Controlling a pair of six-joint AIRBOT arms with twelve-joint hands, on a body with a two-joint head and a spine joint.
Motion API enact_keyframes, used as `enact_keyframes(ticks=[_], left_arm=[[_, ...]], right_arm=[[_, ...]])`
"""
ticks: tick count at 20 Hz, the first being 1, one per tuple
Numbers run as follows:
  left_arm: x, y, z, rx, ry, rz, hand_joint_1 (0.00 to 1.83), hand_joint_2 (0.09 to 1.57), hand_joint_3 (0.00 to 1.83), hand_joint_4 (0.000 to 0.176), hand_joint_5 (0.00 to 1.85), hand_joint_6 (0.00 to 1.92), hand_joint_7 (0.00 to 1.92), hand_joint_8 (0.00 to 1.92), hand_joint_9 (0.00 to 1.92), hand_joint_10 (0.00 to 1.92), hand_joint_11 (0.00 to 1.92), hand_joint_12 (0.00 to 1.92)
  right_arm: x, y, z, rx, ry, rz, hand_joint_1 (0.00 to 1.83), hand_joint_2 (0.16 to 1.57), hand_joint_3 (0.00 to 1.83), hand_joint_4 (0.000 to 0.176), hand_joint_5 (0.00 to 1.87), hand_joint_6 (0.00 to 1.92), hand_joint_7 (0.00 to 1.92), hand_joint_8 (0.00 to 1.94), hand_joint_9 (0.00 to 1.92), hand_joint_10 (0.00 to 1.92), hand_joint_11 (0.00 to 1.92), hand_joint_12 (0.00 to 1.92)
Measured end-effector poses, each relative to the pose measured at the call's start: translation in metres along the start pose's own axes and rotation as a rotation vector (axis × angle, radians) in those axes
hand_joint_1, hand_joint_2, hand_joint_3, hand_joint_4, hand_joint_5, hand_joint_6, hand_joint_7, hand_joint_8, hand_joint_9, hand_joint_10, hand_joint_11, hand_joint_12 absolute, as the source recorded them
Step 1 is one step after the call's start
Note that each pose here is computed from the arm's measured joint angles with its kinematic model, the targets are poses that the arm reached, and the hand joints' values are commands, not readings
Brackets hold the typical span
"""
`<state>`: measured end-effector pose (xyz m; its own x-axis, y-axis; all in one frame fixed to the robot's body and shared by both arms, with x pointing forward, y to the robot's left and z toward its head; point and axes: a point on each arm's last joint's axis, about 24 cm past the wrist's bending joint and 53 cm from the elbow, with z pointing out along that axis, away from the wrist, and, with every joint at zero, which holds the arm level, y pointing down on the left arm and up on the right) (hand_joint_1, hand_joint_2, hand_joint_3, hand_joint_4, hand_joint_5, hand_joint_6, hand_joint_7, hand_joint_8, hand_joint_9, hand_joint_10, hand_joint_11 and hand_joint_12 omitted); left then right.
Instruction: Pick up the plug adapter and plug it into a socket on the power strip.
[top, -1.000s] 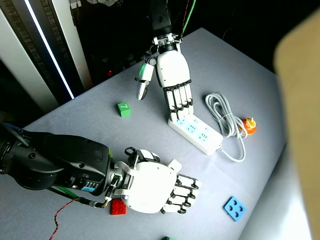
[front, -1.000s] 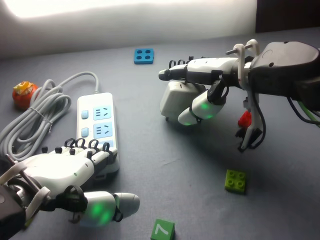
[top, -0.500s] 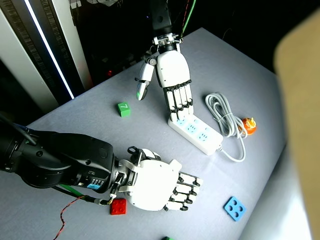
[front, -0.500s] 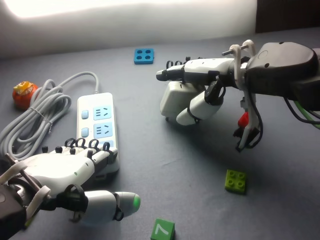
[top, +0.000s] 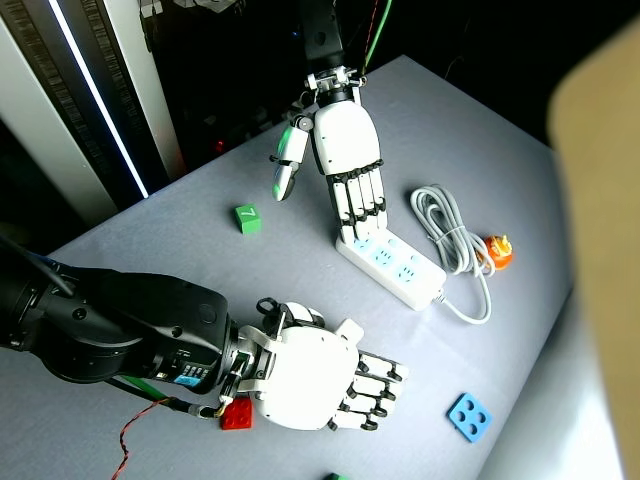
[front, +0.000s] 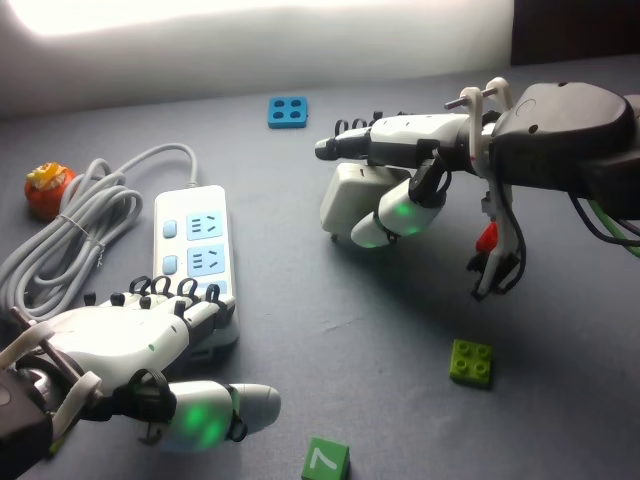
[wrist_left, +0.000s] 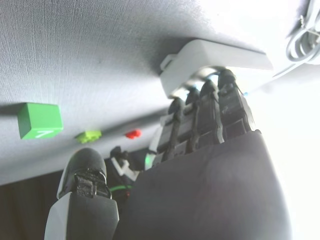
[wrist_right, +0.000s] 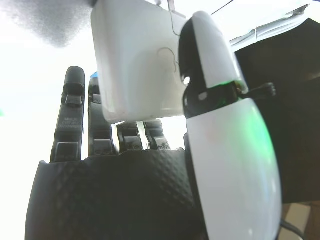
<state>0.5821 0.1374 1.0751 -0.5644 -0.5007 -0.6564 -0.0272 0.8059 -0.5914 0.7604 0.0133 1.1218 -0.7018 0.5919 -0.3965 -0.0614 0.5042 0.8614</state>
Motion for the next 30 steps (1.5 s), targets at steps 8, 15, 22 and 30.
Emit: enact_keyframes(ticks=[8, 15, 22, 30], left_arm=[[0.0, 0.0, 0.0, 0.0, 0.0, 0.0, 0.0, 1.15, 0.0, 0.0, 0.0, 0.0, 0.02, 0.0, 0.03, 0.0, 0.0, 0.15], [-0.001, 0.0, 0.0, 0.0, -0.002, 0.0, 0.0, 1.14, 0.0, 0.0, 0.0, 0.0, 0.03, 0.0, 0.02, 0.0, 0.0, 0.15], [-0.001, 0.0, 0.0, 0.0, -0.002, 0.001, 0.0, 1.15, 0.0, 0.0, 0.01, 0.0, 0.06, 0.01, 0.05, 0.01, 0.0, 0.22], [-0.001, 0.0, 0.0, -0.001, -0.005, 0.002, 0.0, 1.13, 0.0, 0.0, 0.01, 0.0, 0.06, 0.0, 0.06, 0.0, 0.0, 0.23]], right_arm=[[0.0, 0.004, 0.001, -0.007, -0.001, 0.0, 1.18, 1.07, 0.0, 0.0, 0.57, 0.03, 0.62, 0.02, 0.58, 0.06, 0.07, 1.21], [0.0, 0.006, 0.002, -0.009, -0.009, 0.0, 1.2, 1.14, 0.0, 0.0, 0.82, 1.14, 1.03, 0.75, 1.07, 0.06, 0.61, 1.06], [-0.002, 0.011, -0.002, -0.014, -0.042, -0.104, 1.26, 1.06, 0.0, 0.0, 1.03, 0.83, 1.19, 0.72, 1.36, 0.06, 0.94, 0.93], [0.023, 0.078, -0.027, -0.147, -0.012, -0.306, 1.39, 1.06, 0.0, 0.0, 0.98, 0.87, 1.12, 0.74, 1.08, 0.94, 0.92, 0.97]])
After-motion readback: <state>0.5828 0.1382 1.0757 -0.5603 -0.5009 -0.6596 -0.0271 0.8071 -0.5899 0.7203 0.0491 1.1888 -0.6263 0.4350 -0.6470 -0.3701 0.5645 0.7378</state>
